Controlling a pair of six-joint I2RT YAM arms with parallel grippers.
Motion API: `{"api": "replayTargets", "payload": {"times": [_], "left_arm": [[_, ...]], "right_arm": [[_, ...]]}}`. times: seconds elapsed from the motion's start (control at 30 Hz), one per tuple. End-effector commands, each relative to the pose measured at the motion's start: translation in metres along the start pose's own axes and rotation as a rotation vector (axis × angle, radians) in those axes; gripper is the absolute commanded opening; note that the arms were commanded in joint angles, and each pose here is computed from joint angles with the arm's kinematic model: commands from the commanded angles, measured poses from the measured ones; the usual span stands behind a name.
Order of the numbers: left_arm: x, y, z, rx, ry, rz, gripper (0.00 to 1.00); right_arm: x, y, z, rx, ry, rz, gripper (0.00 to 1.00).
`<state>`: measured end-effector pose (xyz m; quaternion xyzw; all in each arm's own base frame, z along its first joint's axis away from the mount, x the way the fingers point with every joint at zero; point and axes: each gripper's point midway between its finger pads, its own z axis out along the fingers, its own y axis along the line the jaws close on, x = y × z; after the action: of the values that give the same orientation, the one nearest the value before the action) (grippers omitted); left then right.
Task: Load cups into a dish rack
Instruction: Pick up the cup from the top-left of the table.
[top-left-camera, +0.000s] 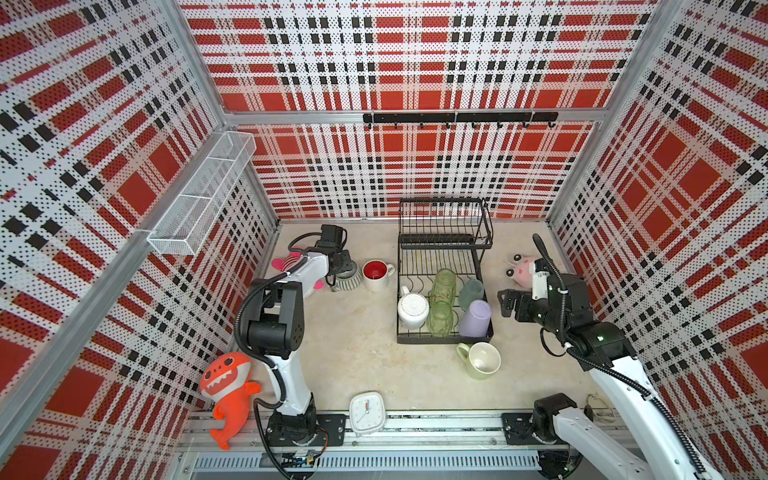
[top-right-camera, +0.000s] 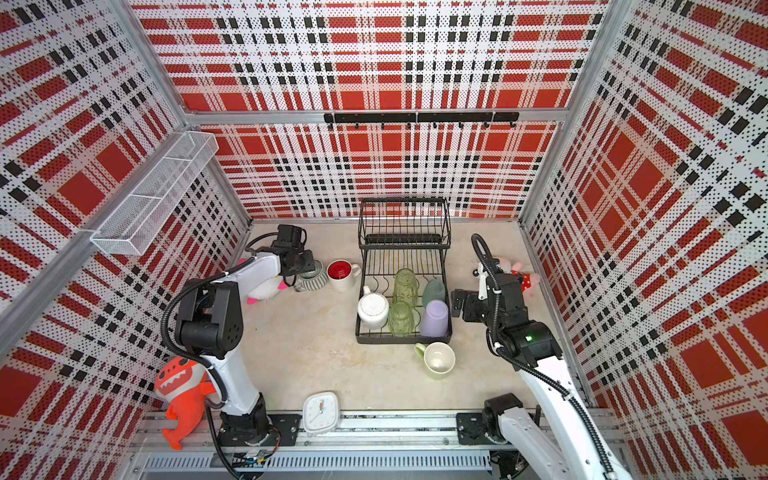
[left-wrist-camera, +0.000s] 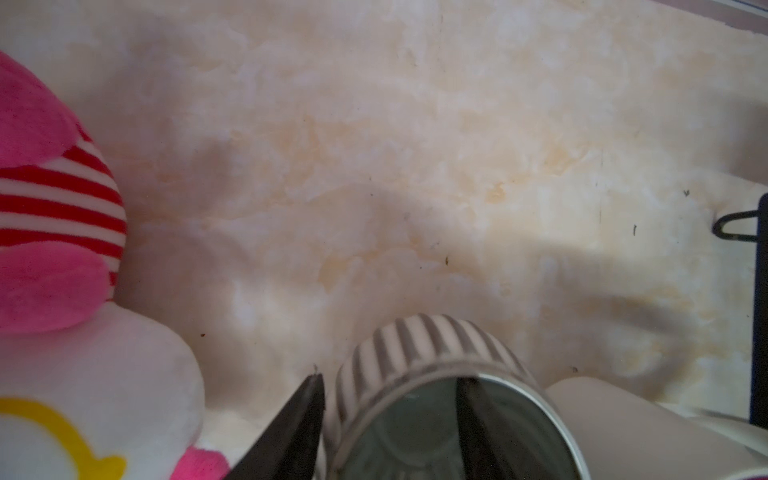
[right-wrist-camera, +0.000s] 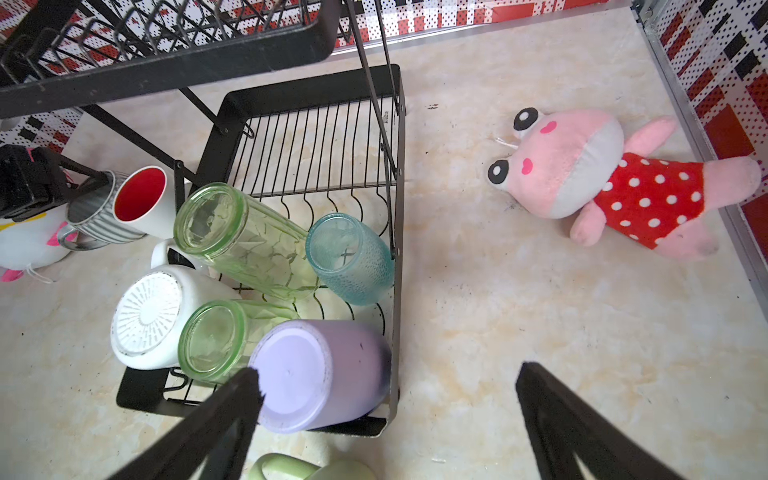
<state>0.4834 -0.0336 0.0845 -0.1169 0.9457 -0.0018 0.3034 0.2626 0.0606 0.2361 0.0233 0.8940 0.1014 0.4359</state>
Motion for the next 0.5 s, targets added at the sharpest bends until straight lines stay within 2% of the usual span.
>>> {"api": "replayTargets", "payload": {"times": [0.0,0.1,0.17,0.47], "left_arm": [[0.004,0.004,-0.001,-0.032,0.009,0.033,0.49],[0.008,0.004,-0.001,-0.036,0.022,0.04,0.43],[0.013,0.005,-0.002,-0.044,0.035,0.041,0.35],[0.041,0.01,0.002,-0.059,0.1,0.058,0.34]], "right_arm": [[-0.001,-0.001,-0.002,-0.001,-0.014,0.01,1.0],[0.0,-0.001,-0.002,-0.002,-0.012,0.01,1.0],[0.0,-0.001,-0.002,-0.004,-0.012,0.01,1.0],[0.005,0.0,0.0,-0.017,-0.007,0.015,1.0]]}}
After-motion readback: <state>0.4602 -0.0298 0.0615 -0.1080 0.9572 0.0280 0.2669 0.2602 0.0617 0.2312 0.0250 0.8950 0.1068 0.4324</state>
